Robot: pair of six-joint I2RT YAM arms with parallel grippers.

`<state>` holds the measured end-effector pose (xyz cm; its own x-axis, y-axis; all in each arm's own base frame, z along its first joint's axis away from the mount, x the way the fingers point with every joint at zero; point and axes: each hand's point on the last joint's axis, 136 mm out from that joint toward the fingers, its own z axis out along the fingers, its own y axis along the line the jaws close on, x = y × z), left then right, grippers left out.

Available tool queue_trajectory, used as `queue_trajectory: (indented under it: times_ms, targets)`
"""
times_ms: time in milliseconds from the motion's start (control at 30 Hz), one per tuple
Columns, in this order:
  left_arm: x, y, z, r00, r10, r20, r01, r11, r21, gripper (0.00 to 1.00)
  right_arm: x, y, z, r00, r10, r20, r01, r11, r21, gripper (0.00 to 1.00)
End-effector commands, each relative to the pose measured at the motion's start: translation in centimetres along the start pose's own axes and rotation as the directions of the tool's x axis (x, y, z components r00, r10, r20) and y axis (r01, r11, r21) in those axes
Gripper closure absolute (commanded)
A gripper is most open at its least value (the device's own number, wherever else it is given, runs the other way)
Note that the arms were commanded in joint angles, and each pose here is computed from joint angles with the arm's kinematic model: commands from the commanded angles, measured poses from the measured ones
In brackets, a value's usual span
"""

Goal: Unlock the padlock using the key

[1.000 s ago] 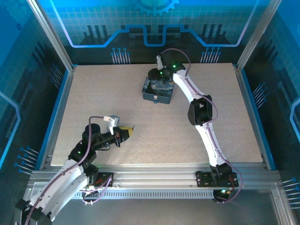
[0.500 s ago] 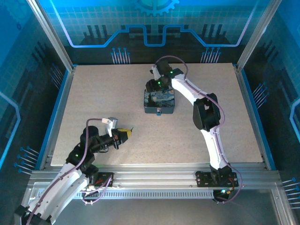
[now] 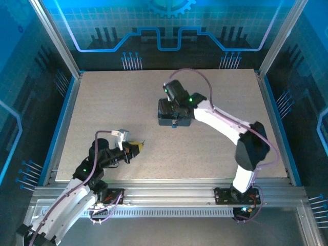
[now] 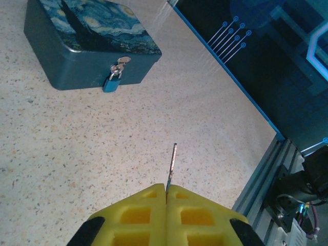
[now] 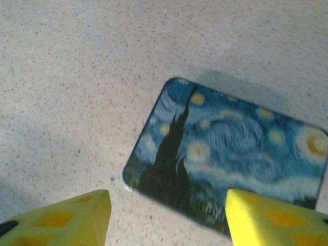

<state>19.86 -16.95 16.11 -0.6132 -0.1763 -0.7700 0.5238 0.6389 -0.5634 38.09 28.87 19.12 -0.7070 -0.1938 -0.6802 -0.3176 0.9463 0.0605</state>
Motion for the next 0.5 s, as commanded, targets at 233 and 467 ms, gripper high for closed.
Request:
queue_trajectory:
  times_ms: [233, 467]
  targets:
    - [0.5, 0.2, 0.3, 0.999, -0.021, -0.033, 0.021, 1.0, 0.0, 1.0, 9.6, -1.2, 2.5, 0.99, 0.14, -0.005, -0.134, 0.961, 0.241, 0.57]
    - [0.6, -0.2, 0.0, 0.999, -0.032, -0.033, 0.032, 0.999, 0.013, 1.0, 11.6, -0.6, 6.1, 0.976, 0.212, -0.048, -0.197, 0.955, 0.223, 0.6]
